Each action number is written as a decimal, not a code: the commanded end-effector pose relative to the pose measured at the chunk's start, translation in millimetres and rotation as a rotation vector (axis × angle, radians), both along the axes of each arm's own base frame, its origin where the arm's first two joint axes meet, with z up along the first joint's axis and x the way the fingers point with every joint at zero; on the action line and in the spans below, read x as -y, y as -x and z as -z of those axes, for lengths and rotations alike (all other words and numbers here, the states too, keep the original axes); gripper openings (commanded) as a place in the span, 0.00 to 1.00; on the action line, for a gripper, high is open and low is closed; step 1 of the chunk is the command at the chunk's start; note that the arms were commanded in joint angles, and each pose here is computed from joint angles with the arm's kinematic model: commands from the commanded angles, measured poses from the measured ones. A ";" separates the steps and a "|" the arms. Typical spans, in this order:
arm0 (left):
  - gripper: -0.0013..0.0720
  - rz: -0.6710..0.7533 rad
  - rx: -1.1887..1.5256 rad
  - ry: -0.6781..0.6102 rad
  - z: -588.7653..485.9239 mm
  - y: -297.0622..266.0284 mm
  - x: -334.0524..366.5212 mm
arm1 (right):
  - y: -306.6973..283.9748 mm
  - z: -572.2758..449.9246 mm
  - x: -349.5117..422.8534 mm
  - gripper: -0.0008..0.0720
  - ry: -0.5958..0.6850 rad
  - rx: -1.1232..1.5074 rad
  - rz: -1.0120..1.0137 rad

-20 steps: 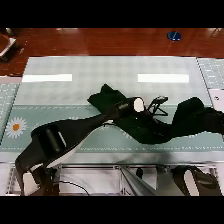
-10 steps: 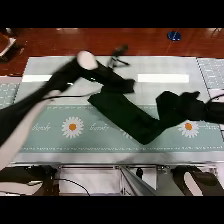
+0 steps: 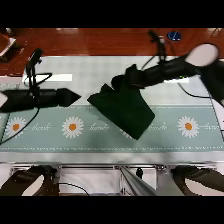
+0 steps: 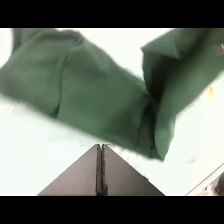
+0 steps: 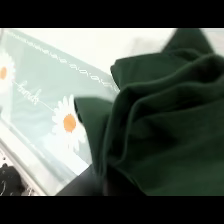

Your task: Fold the shirts.

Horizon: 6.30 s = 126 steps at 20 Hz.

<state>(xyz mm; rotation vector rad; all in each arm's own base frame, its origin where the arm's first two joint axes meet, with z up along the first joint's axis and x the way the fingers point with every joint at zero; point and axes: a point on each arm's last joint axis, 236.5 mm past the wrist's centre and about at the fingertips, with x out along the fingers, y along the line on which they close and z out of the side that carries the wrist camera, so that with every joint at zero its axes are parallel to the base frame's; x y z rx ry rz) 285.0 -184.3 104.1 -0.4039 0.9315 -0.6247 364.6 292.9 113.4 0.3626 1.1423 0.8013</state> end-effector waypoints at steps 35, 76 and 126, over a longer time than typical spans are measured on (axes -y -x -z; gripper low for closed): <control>0.05 -0.149 -0.096 -0.003 73.8 9.1 -25.0 | 139.7 185.2 126.6 0.87 -0.075 -0.421 0.661; 0.05 -0.153 -0.098 0.002 74.1 8.6 -24.6 | 132.7 -68.8 451.0 0.06 0.281 -0.348 1.087; 0.05 -0.165 -0.066 -0.468 38.4 -66.0 -89.8 | 2.6 70.6 282.1 0.06 0.742 -0.099 0.470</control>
